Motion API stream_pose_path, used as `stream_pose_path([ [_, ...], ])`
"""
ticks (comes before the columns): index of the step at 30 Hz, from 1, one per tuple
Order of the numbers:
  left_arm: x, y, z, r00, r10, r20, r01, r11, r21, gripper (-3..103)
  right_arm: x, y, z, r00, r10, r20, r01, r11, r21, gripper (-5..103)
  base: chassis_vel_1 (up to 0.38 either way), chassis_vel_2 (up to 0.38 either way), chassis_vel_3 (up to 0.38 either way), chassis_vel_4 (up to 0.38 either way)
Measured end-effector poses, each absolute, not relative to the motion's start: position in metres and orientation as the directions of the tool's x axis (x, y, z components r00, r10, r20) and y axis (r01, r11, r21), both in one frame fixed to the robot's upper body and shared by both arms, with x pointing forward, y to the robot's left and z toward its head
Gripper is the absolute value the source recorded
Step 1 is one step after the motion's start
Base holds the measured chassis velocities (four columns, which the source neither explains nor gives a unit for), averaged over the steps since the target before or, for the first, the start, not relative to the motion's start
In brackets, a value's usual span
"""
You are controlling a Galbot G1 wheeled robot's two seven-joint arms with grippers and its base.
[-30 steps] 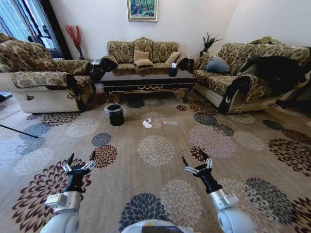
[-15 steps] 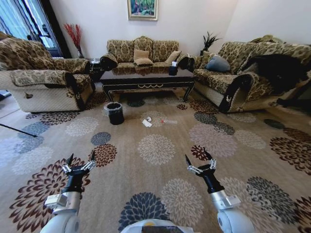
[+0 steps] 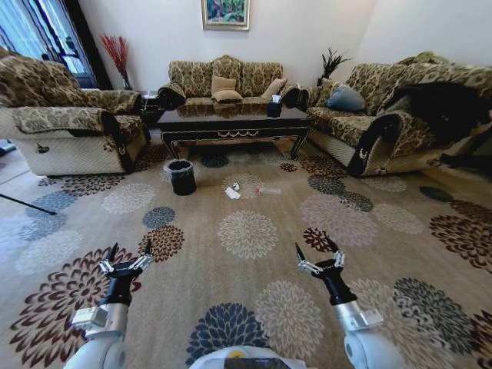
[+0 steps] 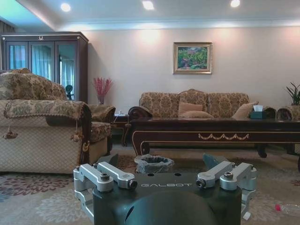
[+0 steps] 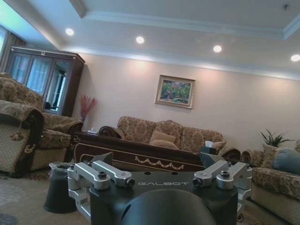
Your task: Move to the front of the table and pick up the trash from the floor, then place it into the trash bin.
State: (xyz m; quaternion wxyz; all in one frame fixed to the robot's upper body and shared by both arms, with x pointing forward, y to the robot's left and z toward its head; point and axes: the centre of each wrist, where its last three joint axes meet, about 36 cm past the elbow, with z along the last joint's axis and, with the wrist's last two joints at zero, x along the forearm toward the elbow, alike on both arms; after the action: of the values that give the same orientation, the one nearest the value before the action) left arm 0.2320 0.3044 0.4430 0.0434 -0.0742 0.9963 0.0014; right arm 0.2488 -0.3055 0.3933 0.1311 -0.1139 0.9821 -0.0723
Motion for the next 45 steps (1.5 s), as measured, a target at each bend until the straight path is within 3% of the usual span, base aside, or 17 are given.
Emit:
stream_pose_path([
  [21, 0.232, 0.306, 0.442, -0.986, -0.147, -0.083, -0.148, 0.989, -0.002, 100, 0.243, -0.302, 0.381, -0.939, -0.25, -0.235, -0.219, 0.964, -0.148, 100, 0.0, 0.0, 0.0, 0.0],
  [33, 0.239, 0.3, 0.503, -0.974, -0.129, -0.186, -0.115, 0.99, -0.081, 100, 0.243, -0.304, 0.377, -0.94, -0.241, -0.24, -0.21, 0.966, -0.149, 100, 0.0, 0.0, 0.0, 0.0],
  [45, 0.236, 0.297, 0.492, -0.969, -0.141, -0.204, -0.126, 0.989, -0.081, 100, 0.242, -0.303, 0.37, -0.939, -0.241, -0.244, -0.207, 0.966, -0.155, 100, 0.0, 0.0, 0.0, 0.0],
])
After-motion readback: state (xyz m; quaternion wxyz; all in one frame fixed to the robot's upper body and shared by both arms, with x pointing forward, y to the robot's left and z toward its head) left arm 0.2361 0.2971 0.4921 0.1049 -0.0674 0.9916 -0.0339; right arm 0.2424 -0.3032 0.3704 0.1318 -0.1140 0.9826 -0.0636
